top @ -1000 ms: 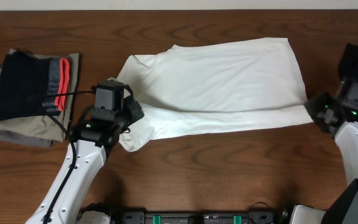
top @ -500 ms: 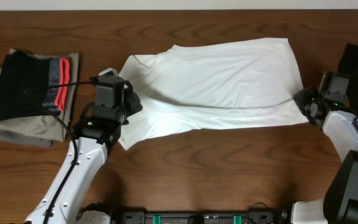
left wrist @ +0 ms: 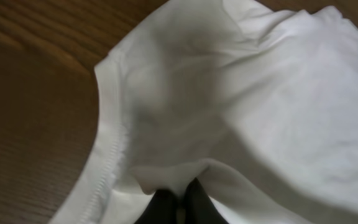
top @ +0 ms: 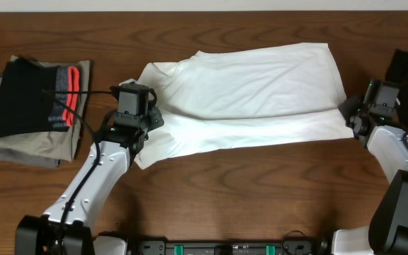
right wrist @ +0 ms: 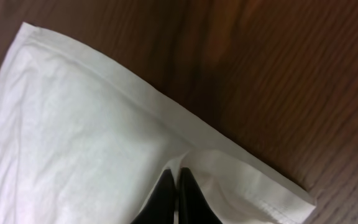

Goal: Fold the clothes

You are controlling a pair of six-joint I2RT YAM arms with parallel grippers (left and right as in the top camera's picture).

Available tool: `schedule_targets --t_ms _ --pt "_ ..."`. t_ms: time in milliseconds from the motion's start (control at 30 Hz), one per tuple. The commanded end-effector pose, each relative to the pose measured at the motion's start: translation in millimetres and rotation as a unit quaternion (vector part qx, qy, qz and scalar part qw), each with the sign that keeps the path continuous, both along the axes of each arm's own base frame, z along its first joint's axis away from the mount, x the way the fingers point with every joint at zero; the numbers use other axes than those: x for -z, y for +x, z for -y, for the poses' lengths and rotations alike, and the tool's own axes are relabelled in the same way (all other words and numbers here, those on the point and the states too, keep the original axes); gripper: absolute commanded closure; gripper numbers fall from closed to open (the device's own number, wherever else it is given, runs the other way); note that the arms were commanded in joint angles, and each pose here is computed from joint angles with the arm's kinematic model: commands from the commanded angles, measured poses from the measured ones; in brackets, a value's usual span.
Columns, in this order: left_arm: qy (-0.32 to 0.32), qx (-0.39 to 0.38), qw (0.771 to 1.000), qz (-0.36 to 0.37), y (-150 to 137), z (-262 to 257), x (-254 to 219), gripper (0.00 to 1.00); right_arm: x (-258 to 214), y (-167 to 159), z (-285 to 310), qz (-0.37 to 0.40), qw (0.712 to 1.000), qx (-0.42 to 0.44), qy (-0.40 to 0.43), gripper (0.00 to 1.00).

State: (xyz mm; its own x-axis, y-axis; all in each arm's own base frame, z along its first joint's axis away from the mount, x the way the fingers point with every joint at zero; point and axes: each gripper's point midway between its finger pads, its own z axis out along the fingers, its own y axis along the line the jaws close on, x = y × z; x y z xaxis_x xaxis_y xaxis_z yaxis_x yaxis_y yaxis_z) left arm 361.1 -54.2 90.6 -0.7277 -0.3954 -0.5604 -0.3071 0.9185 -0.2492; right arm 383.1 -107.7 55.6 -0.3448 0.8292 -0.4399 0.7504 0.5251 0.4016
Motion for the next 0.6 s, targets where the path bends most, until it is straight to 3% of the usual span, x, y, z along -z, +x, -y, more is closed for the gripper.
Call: schedule_targets --t_ms 0,67,100,167,233,267,333,567 --pt "0.028 -0.003 1.000 0.012 8 -9 -6 0.83 -4 4 4 0.004 1.000 0.007 -0.015 0.83" --pt "0.031 0.002 0.999 0.016 10 -9 -7 0.70 -4 5 2 0.003 1.000 0.002 -0.017 0.56" --pt "0.034 0.003 0.999 0.018 10 -9 -7 0.70 -4 5 2 0.002 1.000 -0.002 -0.020 0.52" --pt "0.039 0.000 0.999 0.021 11 -11 -9 0.67 -5 7 1 0.004 1.000 -0.012 -0.027 0.52" --pt "0.040 0.002 0.999 0.024 13 -11 -10 0.53 -8 10 2 0.010 0.999 -0.023 -0.037 0.50" --pt "0.039 0.002 0.999 0.027 13 -10 -11 0.44 -11 13 2 0.014 0.999 -0.029 -0.043 0.43" --pt "0.034 0.005 0.999 0.027 13 -8 -16 0.34 -21 19 2 0.019 0.997 -0.047 -0.053 0.40" --pt "-0.073 0.041 0.995 -0.045 -17 27 -23 0.34 -71 29 -11 0.000 0.992 -0.119 -0.046 0.33"
